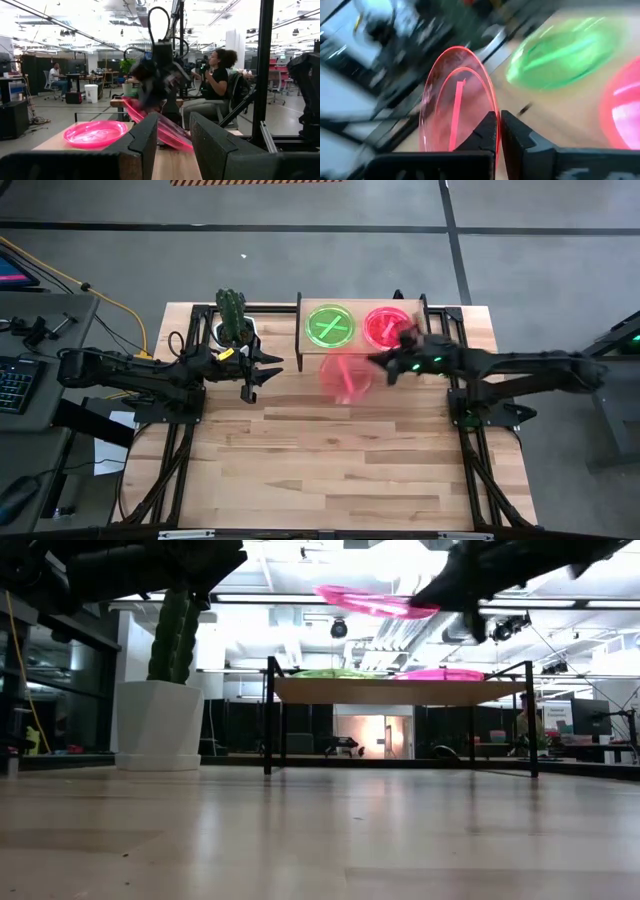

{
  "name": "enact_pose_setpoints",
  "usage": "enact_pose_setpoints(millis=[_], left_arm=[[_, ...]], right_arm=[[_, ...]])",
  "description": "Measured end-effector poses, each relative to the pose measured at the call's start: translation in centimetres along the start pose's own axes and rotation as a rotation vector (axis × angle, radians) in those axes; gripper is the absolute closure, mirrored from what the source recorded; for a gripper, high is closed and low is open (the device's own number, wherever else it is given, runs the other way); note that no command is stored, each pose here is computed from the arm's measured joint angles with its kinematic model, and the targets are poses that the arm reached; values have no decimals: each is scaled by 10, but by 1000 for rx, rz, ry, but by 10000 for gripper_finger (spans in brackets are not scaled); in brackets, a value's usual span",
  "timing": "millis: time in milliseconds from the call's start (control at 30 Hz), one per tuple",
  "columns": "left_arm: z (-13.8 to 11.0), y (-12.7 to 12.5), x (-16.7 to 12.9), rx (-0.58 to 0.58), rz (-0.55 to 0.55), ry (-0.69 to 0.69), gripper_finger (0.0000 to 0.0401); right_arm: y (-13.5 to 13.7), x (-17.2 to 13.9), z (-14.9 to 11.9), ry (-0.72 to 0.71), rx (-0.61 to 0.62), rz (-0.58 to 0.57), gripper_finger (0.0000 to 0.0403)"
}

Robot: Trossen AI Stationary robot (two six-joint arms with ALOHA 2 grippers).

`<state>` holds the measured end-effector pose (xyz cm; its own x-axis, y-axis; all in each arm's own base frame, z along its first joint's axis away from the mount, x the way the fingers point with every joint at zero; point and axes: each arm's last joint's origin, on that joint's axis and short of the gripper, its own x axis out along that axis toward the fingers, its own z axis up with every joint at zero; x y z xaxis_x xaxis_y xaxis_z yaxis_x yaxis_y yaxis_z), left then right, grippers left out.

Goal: Place and stack plates onto a shelf
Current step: Stack the pink plate on the pink plate on the shelf

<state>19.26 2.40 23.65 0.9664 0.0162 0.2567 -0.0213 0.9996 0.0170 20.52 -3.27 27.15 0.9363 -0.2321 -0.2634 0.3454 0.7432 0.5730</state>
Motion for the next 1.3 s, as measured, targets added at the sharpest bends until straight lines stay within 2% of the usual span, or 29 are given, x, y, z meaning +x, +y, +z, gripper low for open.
enact_pose_setpoints(millis=[133, 267, 467, 600, 933, 1100, 1300], left_arm=[[0, 0, 0, 0, 0, -1, 297], [0, 0, 0, 1, 0, -4, 297], [1, 0, 0, 9, 0, -5, 297], [1, 0, 0, 11, 0, -6, 297], [2, 0, 0, 11, 0, -17, 297], [2, 0, 0, 10, 0, -16, 297], [2, 0, 0, 10, 0, -16, 297]], right_arm=[[-11, -42, 21, -178, -7, -138, 403], [-27, -73, 29, -321, 3, -343, 403], [-41, -92, 32, -406, 17, -532, 403], [-47, -90, 35, -411, 23, -581, 403], [-65, -63, 35, -304, -18, -709, 403], [-67, -60, 38, -314, -18, -706, 403], [-70, -53, 36, -260, -7, -674, 403]])
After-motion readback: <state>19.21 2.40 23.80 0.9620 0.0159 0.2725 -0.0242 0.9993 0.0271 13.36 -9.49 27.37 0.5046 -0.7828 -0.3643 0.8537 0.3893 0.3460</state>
